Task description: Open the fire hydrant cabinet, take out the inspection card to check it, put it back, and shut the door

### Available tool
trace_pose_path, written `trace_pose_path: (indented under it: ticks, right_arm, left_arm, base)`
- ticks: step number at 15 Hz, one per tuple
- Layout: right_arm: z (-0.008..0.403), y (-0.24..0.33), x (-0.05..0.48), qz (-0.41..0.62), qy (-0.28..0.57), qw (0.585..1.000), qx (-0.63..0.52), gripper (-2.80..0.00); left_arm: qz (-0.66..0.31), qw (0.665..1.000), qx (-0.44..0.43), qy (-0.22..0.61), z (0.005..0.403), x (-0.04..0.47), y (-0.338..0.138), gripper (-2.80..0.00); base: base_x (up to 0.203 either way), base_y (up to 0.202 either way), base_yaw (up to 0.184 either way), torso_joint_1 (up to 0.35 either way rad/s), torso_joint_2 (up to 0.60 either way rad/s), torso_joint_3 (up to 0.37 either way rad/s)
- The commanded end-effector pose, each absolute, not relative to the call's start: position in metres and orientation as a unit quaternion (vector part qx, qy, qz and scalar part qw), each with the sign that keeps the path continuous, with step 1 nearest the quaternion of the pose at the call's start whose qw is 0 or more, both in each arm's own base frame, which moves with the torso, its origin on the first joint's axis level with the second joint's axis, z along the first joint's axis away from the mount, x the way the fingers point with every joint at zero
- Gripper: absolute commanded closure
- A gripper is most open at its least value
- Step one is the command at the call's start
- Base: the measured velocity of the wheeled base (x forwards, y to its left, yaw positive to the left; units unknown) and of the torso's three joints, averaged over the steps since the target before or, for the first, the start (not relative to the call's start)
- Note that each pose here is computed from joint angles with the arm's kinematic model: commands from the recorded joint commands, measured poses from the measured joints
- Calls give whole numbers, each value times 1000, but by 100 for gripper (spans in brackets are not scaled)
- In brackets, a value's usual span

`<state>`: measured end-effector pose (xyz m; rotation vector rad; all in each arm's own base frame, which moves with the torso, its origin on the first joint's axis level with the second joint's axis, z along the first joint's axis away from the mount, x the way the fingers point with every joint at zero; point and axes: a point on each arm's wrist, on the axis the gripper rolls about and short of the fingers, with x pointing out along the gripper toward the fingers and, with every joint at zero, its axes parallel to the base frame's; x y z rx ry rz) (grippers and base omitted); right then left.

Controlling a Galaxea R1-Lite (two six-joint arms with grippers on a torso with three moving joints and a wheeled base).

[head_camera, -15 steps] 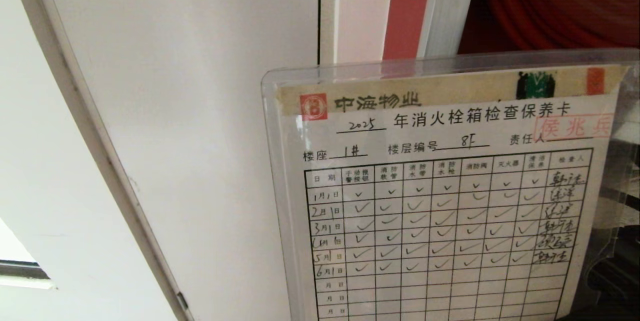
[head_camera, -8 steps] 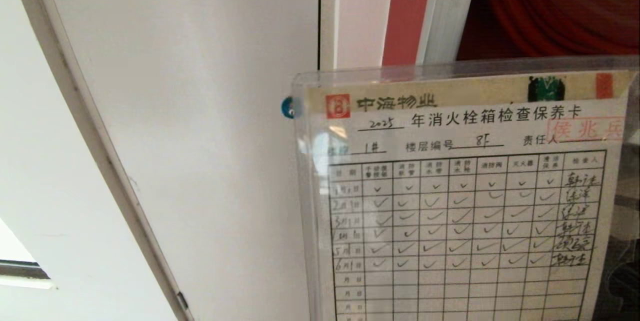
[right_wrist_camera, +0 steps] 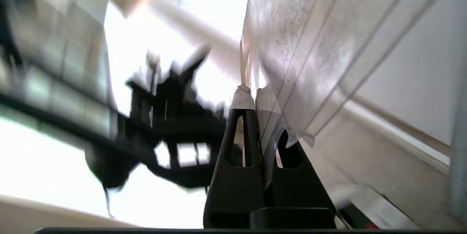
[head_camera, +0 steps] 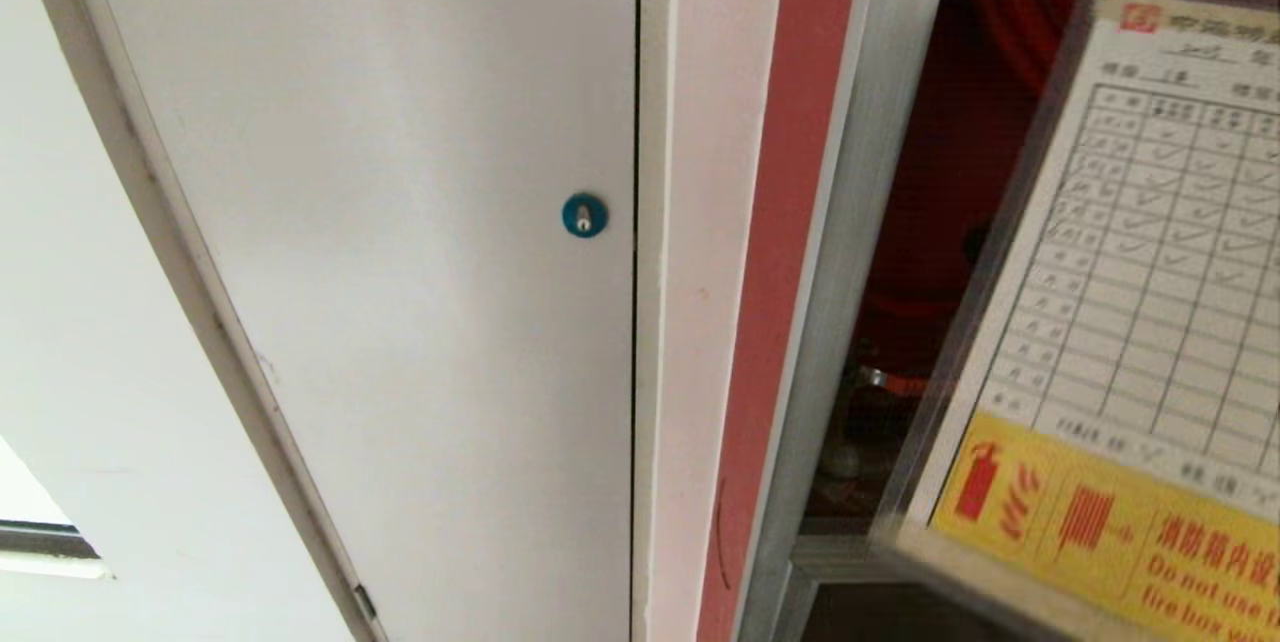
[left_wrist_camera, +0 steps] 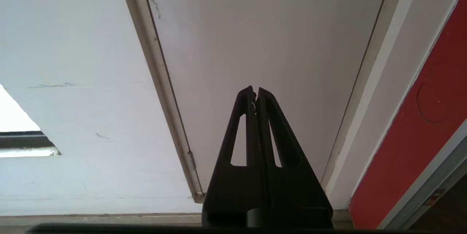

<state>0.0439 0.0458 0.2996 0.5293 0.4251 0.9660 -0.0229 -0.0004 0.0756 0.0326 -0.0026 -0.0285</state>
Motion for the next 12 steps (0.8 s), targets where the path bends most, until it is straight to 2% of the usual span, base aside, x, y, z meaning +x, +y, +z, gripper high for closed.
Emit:
trace_pose_path:
  ticks: [1, 4, 12]
  right_arm:
    - [304, 29, 28, 396, 163, 849, 310, 0]
    - [305, 29, 37, 291, 147, 875, 357, 0]
    - [305, 36, 86, 103, 153, 873, 451, 0]
  left_arm:
    - [-14, 1000, 16, 0, 75, -23, 0, 0]
    - [-14, 1000, 17, 0, 75, -23, 0, 0]
    - [-14, 1000, 17, 0, 75, -23, 0, 0]
  base:
    - [0, 0, 0, 0, 0, 0]
    - [0, 0, 0, 0, 0, 0]
    - [0, 0, 0, 0, 0, 0]
